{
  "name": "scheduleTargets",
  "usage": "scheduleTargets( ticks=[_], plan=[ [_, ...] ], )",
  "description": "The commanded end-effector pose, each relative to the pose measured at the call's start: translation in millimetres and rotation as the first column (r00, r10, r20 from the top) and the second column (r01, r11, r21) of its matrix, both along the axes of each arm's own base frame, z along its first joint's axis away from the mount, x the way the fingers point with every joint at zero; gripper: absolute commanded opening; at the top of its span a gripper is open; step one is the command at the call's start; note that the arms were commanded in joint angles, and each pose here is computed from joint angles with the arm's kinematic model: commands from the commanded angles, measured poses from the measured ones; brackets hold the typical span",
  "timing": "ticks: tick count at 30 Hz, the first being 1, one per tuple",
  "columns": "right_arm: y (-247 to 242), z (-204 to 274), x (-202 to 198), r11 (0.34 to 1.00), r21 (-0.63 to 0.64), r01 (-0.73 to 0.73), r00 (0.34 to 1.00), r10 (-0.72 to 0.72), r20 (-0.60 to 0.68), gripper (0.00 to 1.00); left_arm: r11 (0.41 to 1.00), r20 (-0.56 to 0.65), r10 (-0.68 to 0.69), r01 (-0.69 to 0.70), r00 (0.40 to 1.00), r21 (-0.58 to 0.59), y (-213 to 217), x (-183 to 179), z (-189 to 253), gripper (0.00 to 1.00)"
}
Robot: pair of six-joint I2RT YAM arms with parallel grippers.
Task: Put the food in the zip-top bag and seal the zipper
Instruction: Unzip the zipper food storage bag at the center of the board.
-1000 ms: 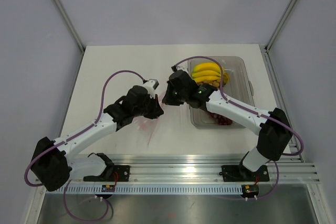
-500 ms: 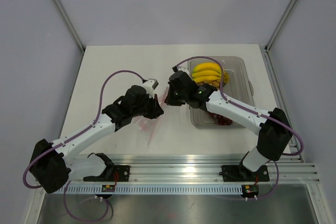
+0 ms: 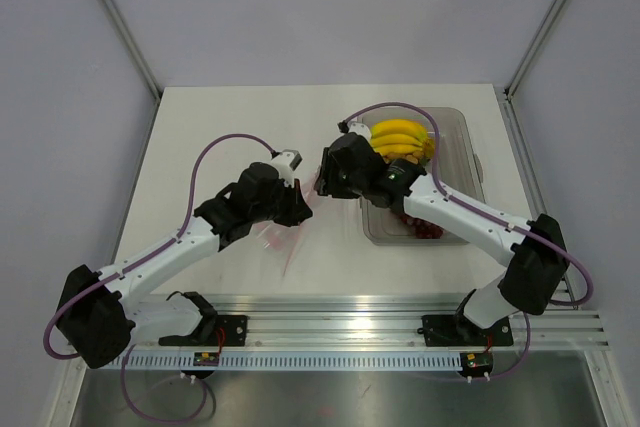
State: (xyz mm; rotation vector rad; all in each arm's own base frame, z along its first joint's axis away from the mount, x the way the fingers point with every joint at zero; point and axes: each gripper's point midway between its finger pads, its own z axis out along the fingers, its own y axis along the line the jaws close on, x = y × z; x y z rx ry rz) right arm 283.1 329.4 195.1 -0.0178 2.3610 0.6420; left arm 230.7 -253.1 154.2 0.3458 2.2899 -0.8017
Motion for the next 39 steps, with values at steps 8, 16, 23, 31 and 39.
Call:
scheduleTargets(
  ticks=[8,16,23,31,39],
  plan=[
    [-15.9,43.8,24.3,0.998,0.03,0.06,0.994,-0.063,0.089,0.72,0.998,0.056,-0.019,0.022,0.998,-0.052,-7.9,5.0,17.9,0.0],
    [14.2,19.0,26.2,0.997,0.074,0.019,1.0,-0.019,-0.003,0.84,0.998,0.062,0.007,-0.003,0.998,-0.058,-8.3,9.8,18.4,0.0],
    [25.6,-4.1,23.5,0.998,0.056,0.005,0.999,-0.002,-0.054,0.55,0.999,0.073,0.019,-0.015,0.997,-0.051,-5.7,11.5,17.8,0.0],
    [12.6,5.9,25.6,1.0,0.023,0.006,1.0,-0.006,-0.002,0.0,0.999,0.075,-0.001,0.004,0.997,-0.043,-2.0,5.2,19.4,0.68],
    [8.9,18.4,21.7,0.998,0.05,-0.028,0.999,0.026,0.028,0.0,0.999,0.058,0.015,-0.012,0.998,-0.045,7.2,7.7,22.1,0.61]
  ],
)
